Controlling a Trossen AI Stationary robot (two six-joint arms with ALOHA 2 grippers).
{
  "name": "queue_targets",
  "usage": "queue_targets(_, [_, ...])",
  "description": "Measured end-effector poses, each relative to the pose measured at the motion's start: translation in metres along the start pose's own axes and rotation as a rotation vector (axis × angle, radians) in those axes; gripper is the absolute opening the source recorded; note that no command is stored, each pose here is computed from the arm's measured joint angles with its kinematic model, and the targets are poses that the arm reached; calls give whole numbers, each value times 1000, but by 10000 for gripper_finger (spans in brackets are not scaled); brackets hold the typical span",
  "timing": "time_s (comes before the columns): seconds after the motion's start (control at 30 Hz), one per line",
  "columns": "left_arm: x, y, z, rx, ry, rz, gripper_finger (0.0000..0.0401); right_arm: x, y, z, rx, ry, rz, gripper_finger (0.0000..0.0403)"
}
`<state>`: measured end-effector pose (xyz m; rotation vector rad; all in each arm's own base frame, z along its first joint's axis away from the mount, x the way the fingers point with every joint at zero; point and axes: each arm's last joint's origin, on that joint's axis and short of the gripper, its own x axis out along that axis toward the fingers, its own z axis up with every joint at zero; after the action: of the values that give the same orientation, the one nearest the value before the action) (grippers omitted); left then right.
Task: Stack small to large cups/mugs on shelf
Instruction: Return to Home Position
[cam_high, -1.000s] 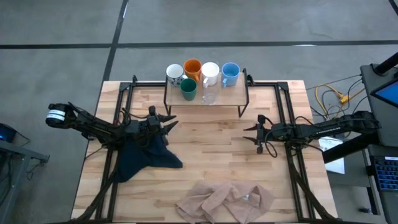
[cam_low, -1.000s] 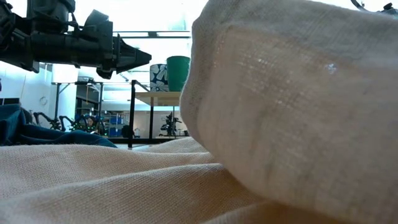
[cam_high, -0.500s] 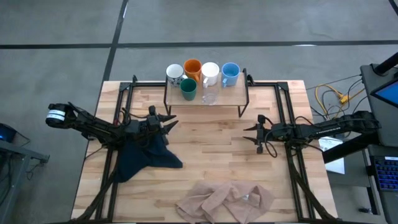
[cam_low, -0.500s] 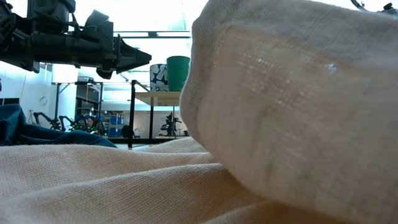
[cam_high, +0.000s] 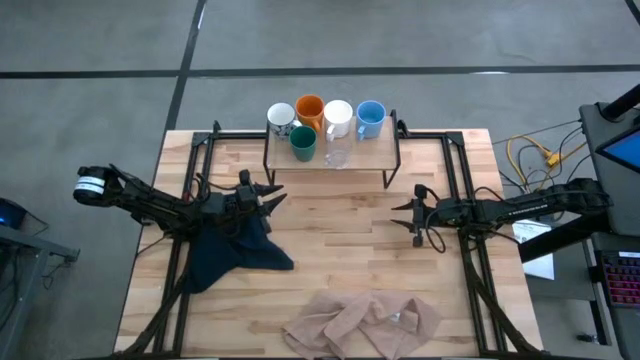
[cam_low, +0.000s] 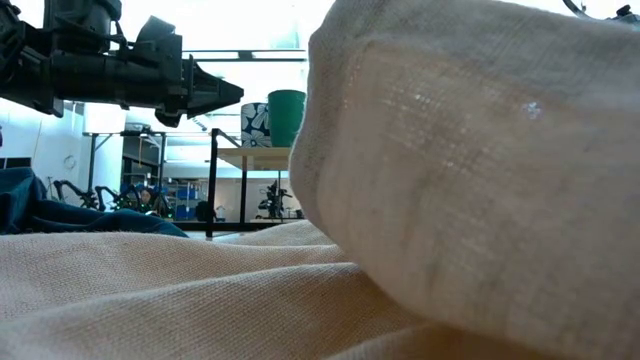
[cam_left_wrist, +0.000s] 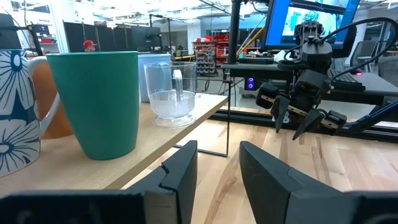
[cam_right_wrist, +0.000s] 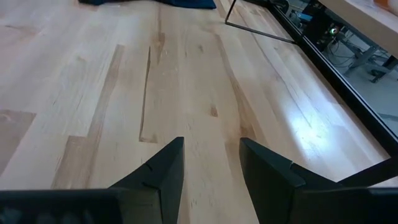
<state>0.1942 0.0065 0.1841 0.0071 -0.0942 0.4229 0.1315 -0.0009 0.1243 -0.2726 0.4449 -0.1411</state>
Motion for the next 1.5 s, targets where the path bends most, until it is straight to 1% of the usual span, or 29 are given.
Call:
queue_targets(0.37, [0, 0, 0, 1, 1, 0, 107, 0, 0, 0, 11, 0, 0, 148])
queue_targets(0.63, [0, 0, 0, -1, 0, -6, 107, 0, 0, 0, 60, -1, 0, 148])
queue_targets(0.67, [1, -1, 1, -13, -3, -15, 107, 0, 0, 0, 60, 0, 0, 148])
queue_targets(0.83, [3, -2, 6, -163, -20, -27, 107, 0, 0, 0, 77, 0, 0, 148])
queue_targets(0.9, [2, -2, 8, -179, -32, -28, 107, 0, 0, 0, 86, -2, 6, 148])
queue_targets(0.97, [0, -1, 13, -170, -56, -34, 107, 0, 1, 0, 85, -3, 12, 148])
queue_targets(1.07, [-3, 0, 19, -116, -87, -57, 107, 0, 1, 0, 85, -4, 20, 148])
queue_targets(1.17, [-6, 2, 25, -78, -114, -58, 107, 0, 2, 0, 85, -10, 53, 148])
queue_targets(1.4, [-14, 6, 27, -46, -44, -61, 107, 0, 2, 0, 87, -11, 62, 148])
queue_targets(1.5, [-18, 8, 29, -44, -39, -61, 107, 0, 2, 0, 110, -10, 71, 148])
